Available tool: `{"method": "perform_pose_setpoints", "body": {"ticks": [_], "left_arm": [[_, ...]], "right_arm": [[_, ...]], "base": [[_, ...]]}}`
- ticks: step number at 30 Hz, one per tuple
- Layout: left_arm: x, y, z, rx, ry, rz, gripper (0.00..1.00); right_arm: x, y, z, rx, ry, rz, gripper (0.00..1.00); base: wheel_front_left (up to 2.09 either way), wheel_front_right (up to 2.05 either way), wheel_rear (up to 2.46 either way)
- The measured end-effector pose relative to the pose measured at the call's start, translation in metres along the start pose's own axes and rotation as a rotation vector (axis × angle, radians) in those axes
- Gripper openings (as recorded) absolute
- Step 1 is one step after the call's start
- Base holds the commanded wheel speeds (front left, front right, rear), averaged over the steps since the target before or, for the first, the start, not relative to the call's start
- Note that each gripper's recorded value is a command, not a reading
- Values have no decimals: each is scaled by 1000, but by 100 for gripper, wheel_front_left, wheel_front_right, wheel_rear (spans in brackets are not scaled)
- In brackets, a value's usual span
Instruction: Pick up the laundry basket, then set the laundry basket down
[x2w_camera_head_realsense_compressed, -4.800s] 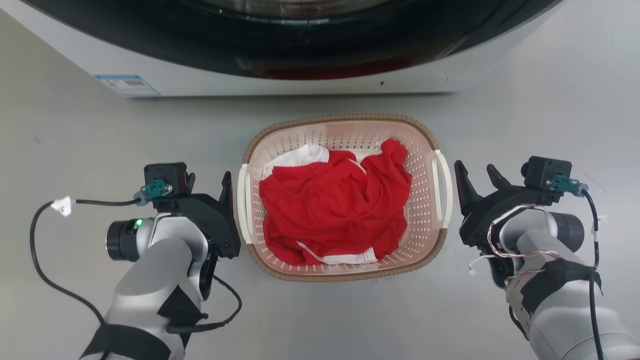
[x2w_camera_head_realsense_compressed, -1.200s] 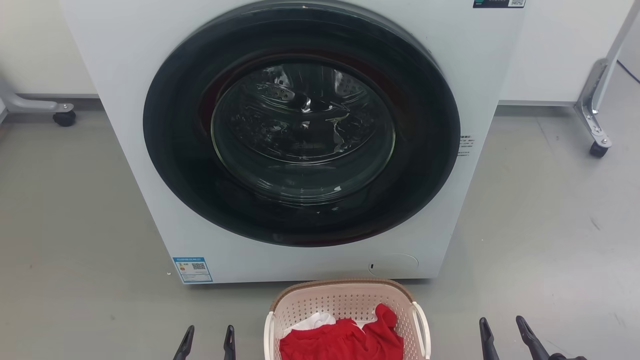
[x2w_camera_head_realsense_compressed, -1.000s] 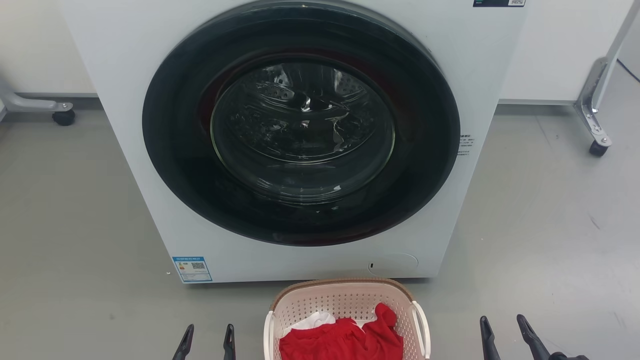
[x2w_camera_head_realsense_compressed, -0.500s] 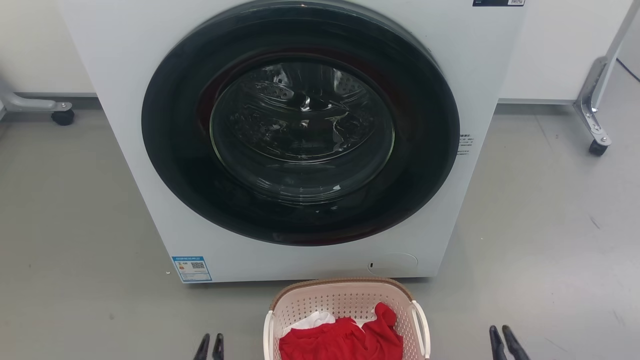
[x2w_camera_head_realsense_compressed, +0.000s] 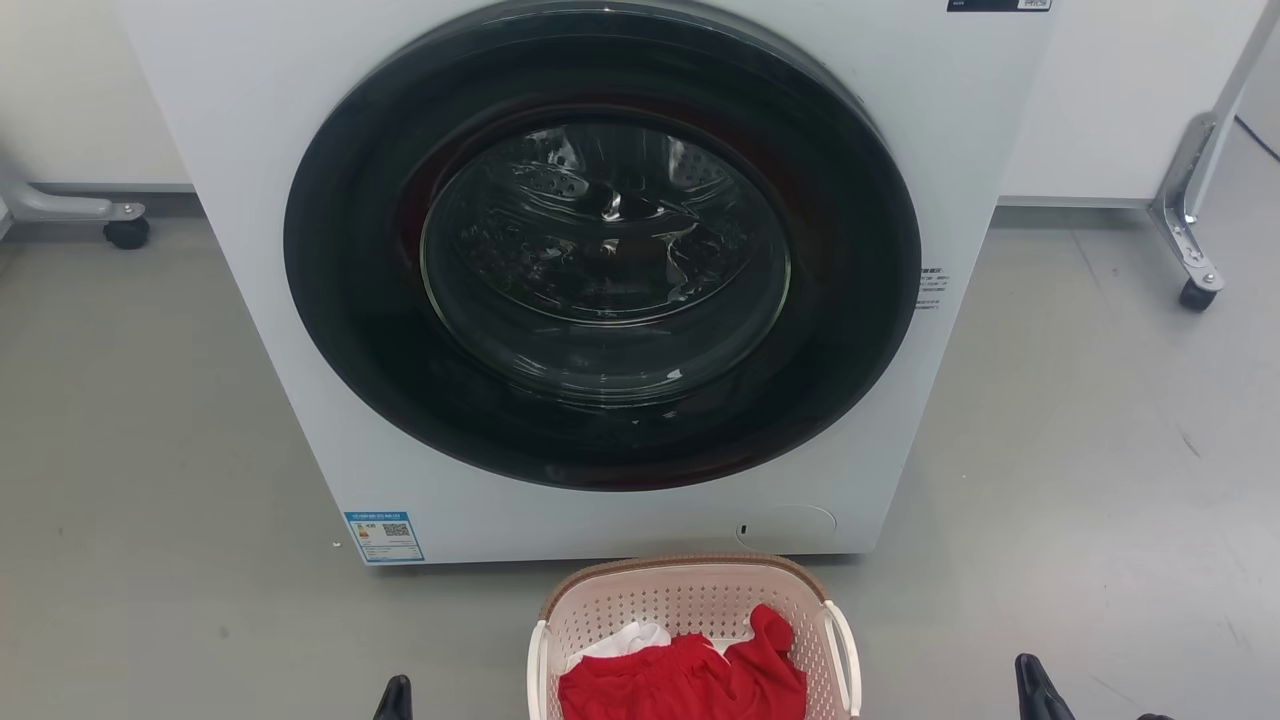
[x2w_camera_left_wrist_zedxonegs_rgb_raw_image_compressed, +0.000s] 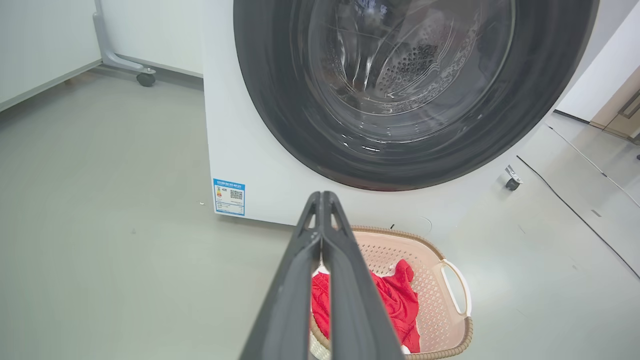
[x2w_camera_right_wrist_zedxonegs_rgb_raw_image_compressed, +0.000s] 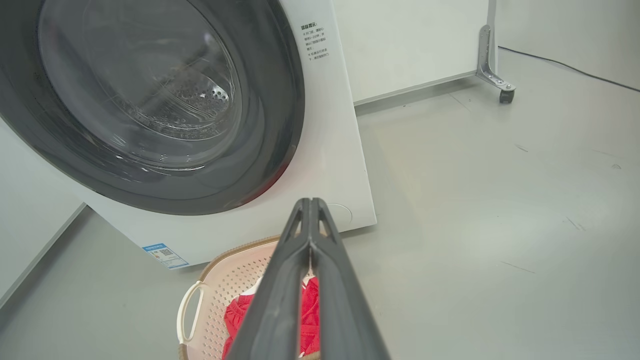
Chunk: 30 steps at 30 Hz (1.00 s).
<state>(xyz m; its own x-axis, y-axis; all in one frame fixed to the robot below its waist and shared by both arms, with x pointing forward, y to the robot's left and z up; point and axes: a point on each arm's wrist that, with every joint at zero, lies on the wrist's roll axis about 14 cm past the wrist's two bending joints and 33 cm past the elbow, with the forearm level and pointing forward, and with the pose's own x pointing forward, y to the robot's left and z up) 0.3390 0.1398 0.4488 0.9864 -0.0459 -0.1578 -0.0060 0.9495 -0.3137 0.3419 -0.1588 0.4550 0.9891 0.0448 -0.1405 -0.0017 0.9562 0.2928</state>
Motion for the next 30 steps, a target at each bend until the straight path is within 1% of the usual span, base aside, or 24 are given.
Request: {"method": "perform_pose_setpoints", "body": {"ticks": [19,30], "left_arm": [[7,16,0,-281,47,54,0],[12,21,6,-452,48,59,0]], "right_arm": [[8,-15,2,289,34,-60,0],[13,-20,7,458,34,-72,0]], "base": [[0,0,0],[0,0,0]]}}
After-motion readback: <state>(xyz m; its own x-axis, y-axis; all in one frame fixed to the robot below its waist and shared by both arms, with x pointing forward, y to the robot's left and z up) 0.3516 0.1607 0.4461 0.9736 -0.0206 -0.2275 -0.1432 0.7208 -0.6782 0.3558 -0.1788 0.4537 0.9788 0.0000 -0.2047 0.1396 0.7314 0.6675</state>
